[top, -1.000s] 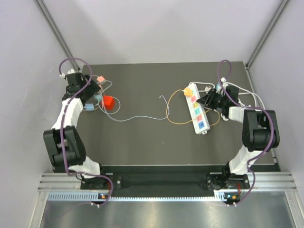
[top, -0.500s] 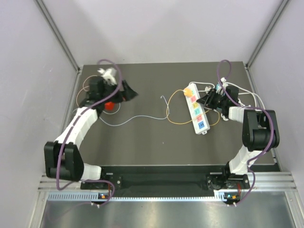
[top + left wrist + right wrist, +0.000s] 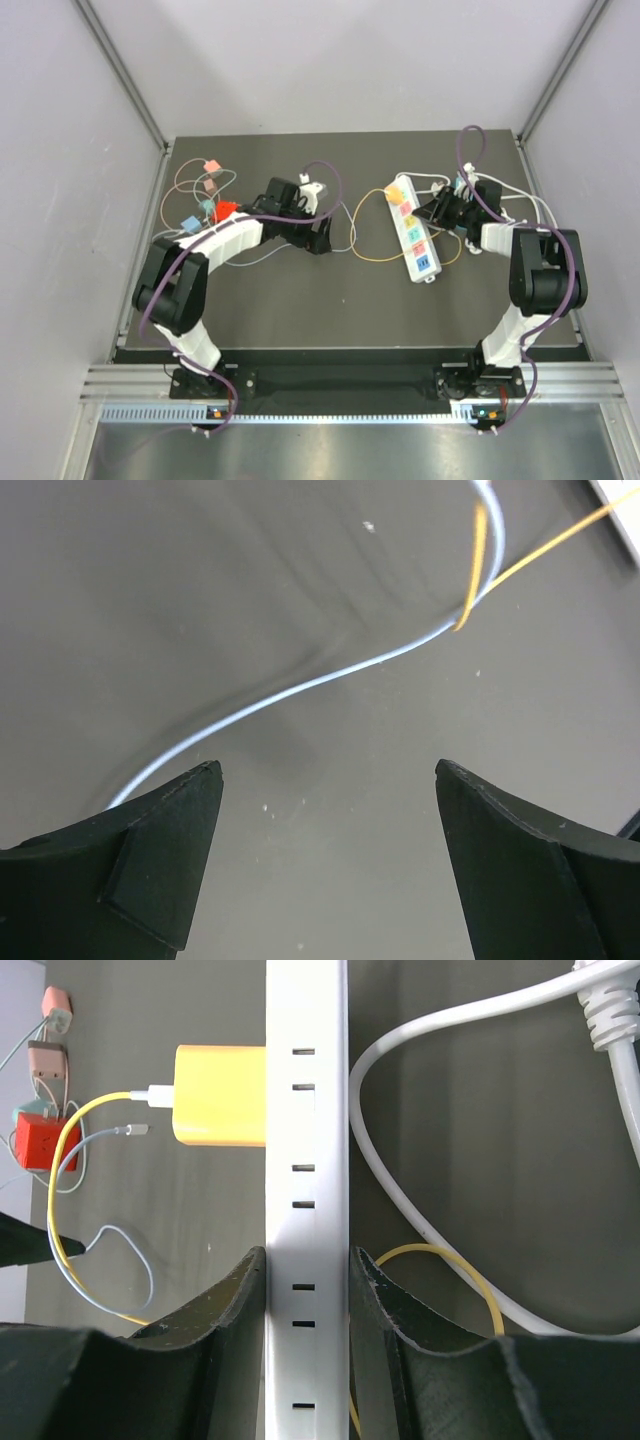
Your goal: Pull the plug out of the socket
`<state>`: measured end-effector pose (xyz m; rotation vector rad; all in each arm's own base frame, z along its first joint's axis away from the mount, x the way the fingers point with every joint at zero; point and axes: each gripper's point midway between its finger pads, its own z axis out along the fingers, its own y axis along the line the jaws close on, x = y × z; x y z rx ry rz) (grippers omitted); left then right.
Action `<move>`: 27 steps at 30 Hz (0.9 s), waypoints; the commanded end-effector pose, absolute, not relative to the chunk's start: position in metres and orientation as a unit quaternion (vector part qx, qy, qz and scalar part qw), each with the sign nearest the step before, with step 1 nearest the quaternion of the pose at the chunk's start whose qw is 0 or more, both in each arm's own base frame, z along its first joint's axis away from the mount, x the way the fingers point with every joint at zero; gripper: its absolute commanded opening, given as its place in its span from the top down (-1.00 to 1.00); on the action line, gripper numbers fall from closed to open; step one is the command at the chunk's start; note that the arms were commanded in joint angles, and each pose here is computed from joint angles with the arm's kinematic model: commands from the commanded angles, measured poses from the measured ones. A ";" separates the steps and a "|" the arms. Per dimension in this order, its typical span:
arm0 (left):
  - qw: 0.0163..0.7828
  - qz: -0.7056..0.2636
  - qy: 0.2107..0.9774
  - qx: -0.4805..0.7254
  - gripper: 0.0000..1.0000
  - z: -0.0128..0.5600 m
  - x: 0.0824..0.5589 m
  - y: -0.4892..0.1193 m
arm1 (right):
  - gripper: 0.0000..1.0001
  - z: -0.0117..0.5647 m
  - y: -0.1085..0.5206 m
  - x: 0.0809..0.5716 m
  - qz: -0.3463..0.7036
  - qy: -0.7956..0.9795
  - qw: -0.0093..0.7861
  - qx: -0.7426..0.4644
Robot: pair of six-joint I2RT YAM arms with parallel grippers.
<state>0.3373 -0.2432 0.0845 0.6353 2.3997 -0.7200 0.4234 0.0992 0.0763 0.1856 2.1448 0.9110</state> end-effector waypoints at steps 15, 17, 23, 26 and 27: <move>0.319 -0.229 0.819 0.419 -0.68 0.061 0.354 -0.311 | 1.00 0.075 0.100 0.431 0.364 0.842 0.391 0.067; 0.326 -0.223 0.819 0.416 -0.60 0.060 0.358 -0.314 | 1.00 0.074 0.100 0.432 0.365 0.843 0.390 0.068; 0.331 -0.208 0.823 0.412 0.04 0.047 0.366 -0.322 | 1.00 0.073 0.101 0.431 0.368 0.843 0.387 0.069; 0.324 -0.207 0.824 0.416 0.34 0.039 0.364 -0.326 | 1.00 0.073 0.101 0.431 0.368 0.843 0.386 0.069; 0.324 -0.205 0.824 0.416 0.48 0.038 0.364 -0.326 | 1.00 0.074 0.101 0.432 0.368 0.842 0.387 0.068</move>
